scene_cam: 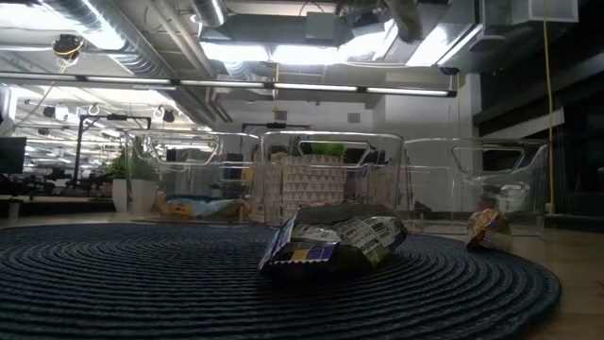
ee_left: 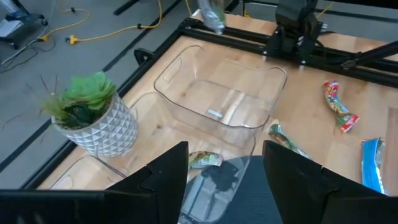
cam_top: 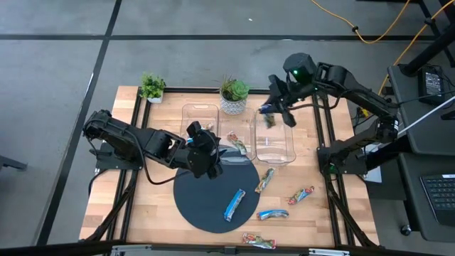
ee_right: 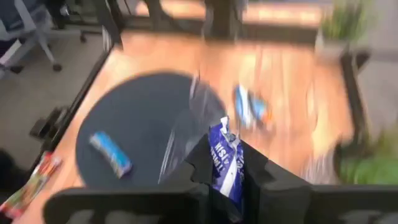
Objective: Pick and place Granola Bars by type
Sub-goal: Put the blue granola bar into the right transparent bin
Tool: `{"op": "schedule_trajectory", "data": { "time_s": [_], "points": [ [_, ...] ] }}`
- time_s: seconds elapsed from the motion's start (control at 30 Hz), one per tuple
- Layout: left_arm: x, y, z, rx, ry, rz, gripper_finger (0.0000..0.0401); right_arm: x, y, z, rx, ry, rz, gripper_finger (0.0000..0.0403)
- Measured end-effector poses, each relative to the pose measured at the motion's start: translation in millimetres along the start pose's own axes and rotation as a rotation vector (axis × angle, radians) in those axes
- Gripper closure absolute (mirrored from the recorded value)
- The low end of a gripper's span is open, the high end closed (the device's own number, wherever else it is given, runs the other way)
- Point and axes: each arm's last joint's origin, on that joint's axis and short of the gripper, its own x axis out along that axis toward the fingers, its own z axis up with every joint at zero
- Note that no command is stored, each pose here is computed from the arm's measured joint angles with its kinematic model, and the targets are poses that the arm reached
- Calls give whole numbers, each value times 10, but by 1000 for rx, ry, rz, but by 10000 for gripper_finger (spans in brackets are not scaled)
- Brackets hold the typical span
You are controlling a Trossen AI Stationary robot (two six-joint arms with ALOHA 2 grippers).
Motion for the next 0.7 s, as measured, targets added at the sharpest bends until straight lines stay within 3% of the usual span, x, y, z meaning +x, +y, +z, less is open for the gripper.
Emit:
{"op": "schedule_trajectory", "data": {
  "time_s": [0.27, 0.43, 0.57, 0.7],
  "points": [
    [3, 9, 4, -17, -18, 28, 205, -15, -87, -623, 155, 69, -66, 372],
    [4, 10, 9, -54, -28, 38, 205, 197, -193, -1074, 323, 61, -131, 370],
    [3, -6, 35, -89, -50, 23, 204, 429, -288, -1449, 441, 131, -217, 356],
    [3, -9, 40, -110, -54, 20, 204, 613, -355, -1771, 522, 191, -273, 369]
  ]
}}
